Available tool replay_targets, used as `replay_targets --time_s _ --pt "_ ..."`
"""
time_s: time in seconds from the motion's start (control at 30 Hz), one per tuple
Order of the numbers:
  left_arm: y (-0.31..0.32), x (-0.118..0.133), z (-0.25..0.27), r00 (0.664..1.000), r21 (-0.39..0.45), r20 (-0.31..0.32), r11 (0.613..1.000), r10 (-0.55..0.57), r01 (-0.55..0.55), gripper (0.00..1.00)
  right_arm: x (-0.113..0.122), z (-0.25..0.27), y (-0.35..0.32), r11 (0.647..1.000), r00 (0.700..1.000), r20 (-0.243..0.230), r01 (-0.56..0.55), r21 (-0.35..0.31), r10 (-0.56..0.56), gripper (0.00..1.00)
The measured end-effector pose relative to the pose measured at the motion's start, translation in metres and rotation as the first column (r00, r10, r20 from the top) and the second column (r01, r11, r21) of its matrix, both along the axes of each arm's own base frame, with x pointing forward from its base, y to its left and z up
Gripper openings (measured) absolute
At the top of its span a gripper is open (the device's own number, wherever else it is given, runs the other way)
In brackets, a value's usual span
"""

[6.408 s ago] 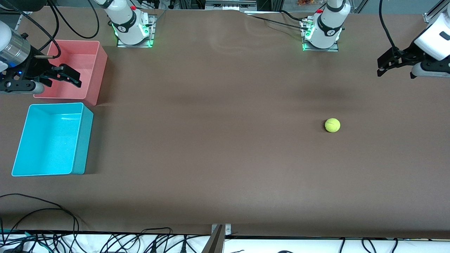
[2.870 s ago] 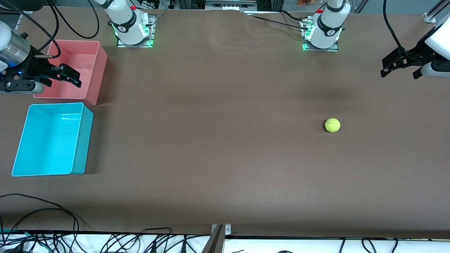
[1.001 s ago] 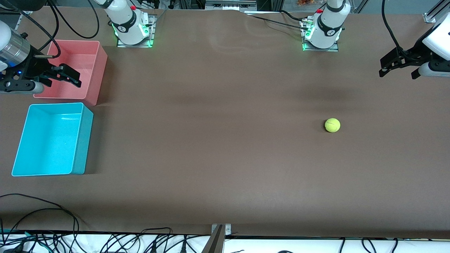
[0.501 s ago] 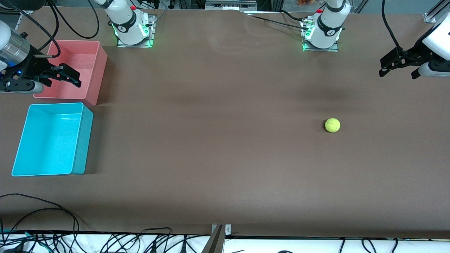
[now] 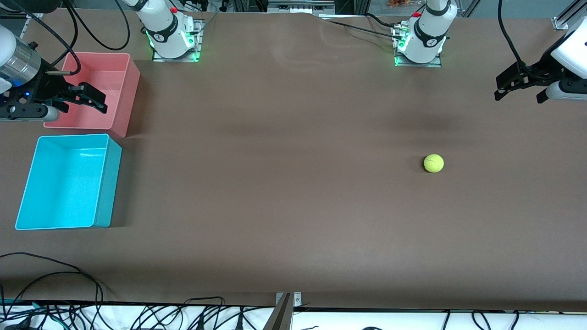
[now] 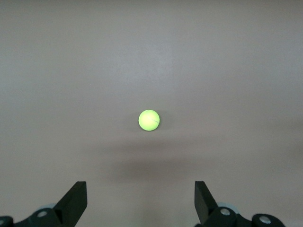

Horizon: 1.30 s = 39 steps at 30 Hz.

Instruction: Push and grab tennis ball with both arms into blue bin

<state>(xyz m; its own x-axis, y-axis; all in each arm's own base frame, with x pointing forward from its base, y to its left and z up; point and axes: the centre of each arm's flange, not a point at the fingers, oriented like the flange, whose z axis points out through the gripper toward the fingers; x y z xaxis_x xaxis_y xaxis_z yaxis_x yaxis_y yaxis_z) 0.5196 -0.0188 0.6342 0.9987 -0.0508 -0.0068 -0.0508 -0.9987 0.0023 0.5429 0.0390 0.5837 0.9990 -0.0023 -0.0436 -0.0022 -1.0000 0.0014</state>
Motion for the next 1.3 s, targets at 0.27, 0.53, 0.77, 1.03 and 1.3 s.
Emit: replay_targets --time_s 0.27,0.53,0.77,1.03,1.3 --pt "0.000 0.000 0.000 1.000 0.000 -0.002 1.000 0.000 0.000 1.00 0.000 0.000 0.001 1.000 1.000 -0.001 -0.001 0.000 0.001 1.00" --pt "0.003 0.001 -0.006 1.000 0.001 -0.024 1.000 0.006 -0.006 1.00 0.000 0.000 0.001 1.000 1.000 0.000 -0.002 0.000 0.002 1.00" --pt "0.012 0.007 -0.023 0.997 0.003 -0.078 1.000 0.023 -0.023 1.00 0.000 0.000 0.001 1.000 1.000 -0.001 -0.002 0.000 0.002 1.00" --pt "0.020 0.013 -0.035 0.994 0.005 -0.100 0.999 0.039 -0.039 1.00 0.000 0.000 0.002 1.000 1.000 -0.001 -0.002 0.000 0.002 1.00" --pt "0.020 0.015 -0.039 0.993 0.006 -0.110 0.999 0.038 -0.038 1.00 0.000 0.000 0.002 1.000 1.000 -0.001 -0.003 0.000 0.003 1.00"
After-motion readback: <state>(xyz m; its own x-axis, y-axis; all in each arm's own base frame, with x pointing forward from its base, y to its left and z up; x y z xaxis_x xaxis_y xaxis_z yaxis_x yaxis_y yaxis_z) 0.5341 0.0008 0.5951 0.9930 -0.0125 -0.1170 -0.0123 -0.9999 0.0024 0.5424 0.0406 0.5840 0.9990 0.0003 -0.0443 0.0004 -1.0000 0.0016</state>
